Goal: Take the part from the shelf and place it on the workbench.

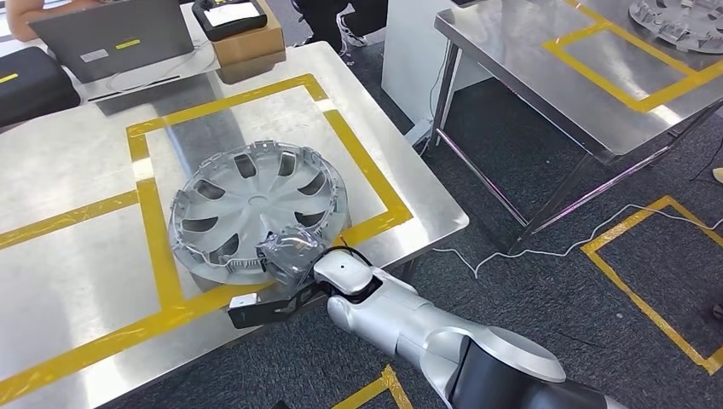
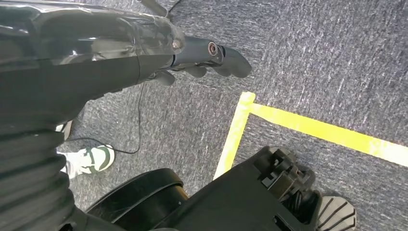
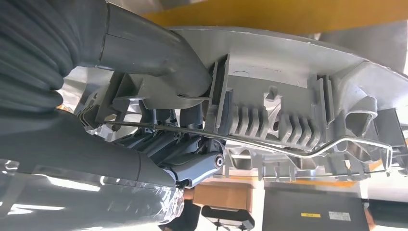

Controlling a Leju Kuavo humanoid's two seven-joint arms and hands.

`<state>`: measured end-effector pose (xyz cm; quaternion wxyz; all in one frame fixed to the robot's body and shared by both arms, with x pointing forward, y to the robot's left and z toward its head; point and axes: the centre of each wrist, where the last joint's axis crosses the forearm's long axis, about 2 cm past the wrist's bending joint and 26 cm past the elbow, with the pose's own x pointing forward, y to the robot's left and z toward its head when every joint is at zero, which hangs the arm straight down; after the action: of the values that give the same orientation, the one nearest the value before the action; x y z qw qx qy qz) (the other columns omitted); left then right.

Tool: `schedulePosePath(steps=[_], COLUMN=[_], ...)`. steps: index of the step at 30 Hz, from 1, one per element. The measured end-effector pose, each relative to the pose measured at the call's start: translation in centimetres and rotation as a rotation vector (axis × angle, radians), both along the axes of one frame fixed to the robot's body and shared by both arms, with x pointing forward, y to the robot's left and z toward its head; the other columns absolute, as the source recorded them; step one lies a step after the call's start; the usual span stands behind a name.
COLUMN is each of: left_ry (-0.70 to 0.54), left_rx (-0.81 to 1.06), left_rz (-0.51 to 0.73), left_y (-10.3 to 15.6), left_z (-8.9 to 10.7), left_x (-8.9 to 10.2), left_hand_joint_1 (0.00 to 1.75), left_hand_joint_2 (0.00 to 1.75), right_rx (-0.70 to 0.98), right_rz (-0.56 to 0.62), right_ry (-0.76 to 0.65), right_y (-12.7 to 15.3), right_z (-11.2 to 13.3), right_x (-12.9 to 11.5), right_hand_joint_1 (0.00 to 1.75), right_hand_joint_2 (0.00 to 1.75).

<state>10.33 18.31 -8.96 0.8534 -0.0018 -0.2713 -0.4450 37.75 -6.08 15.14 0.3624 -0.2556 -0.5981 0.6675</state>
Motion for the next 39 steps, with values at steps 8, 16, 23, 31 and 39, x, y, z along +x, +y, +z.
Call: schedulePosePath(steps=[8,16,23,31,39], left_ry=[-0.014,-0.026,-0.023,-0.036,-0.04], left_rx=[-0.014,-0.045,-0.064,-0.069,-0.073], left_rz=[-0.014,-0.028,-0.02,0.004,0.013], left_y=[0.0,-0.2,-0.2,-0.2,-0.2], left_z=[0.0,0.0,0.0,0.0,0.0], left_x=[0.0,-0.1,-0.1,-0.1,-0.1], left_hand_joint_1=[0.0,0.0,0.0,0.0,0.0], left_hand_joint_2=[1.75,1.75,1.75,1.75,1.75], right_rx=[-0.025,-0.032,-0.036,-0.005,0.068], right_rz=[0.003,-0.012,-0.029,-0.051,-0.067], right_ry=[0.004,0.026,0.055,0.062,0.069], right_y=[-0.1,-0.8,-1.7,-2.4,-2.9], right_z=[-0.4,-1.1,-2.3,-2.6,-2.5], right_x=[-0.1,-0.2,-0.6,-0.4,-0.2], right_hand_joint_1=[1.75,1.75,0.0,0.0,0.0], right_hand_joint_2=[1.75,1.75,1.75,1.75,1.75])
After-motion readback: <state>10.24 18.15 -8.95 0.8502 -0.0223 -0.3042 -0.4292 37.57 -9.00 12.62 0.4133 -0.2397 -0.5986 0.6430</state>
